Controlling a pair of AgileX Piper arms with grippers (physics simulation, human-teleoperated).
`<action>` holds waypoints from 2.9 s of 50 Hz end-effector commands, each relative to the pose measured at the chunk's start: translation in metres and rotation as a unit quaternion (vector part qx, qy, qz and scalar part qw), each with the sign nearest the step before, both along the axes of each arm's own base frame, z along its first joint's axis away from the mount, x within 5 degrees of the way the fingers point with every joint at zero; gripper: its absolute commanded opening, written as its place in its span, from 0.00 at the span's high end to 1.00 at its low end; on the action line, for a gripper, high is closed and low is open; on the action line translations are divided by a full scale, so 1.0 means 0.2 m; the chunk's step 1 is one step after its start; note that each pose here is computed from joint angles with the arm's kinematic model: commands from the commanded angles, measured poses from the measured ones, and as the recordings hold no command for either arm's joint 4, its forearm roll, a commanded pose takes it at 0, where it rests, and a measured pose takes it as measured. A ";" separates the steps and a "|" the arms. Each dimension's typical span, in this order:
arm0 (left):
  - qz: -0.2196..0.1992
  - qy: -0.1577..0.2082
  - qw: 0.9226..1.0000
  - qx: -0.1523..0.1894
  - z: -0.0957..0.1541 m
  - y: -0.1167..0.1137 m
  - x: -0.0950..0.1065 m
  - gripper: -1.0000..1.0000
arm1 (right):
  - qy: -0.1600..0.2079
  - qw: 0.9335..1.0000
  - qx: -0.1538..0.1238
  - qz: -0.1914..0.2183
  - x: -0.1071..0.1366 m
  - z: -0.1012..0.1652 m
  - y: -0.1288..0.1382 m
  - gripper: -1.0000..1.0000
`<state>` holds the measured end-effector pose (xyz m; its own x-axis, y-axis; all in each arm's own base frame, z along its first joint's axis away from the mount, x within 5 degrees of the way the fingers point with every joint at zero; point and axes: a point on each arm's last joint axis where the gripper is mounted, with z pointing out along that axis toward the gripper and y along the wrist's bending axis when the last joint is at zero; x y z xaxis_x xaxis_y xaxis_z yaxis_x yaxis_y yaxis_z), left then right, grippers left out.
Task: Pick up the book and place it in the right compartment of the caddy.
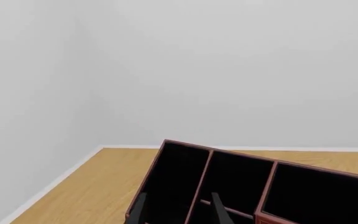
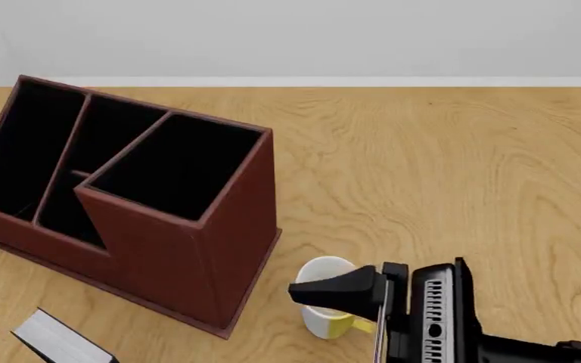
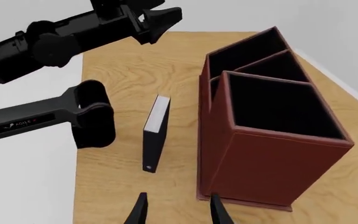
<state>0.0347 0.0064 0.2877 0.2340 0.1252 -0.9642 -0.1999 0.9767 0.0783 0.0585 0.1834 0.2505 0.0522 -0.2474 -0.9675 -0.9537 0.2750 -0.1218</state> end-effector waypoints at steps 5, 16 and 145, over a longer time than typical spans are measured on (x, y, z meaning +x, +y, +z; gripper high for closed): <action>0.001 -0.001 1.000 0.005 0.01 0.00 0.00 0.00 | 0.026 0.999 -0.003 0.041 -0.04 -0.11 0.22 0.00; 0.001 0.000 1.000 0.005 0.00 0.00 0.00 0.00 | 0.038 0.998 -0.002 0.049 -0.06 -0.14 0.29 0.00; 0.054 0.003 0.999 0.004 -0.07 0.03 0.02 0.00 | 0.082 0.996 -0.015 0.029 0.07 -0.43 0.76 0.00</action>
<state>0.0384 0.0112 0.2764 0.2156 0.1528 -0.9645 -0.2991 0.9505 0.0838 0.0673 0.3303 0.1697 -0.0836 -0.2734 -0.9583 -0.9780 0.2071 0.0262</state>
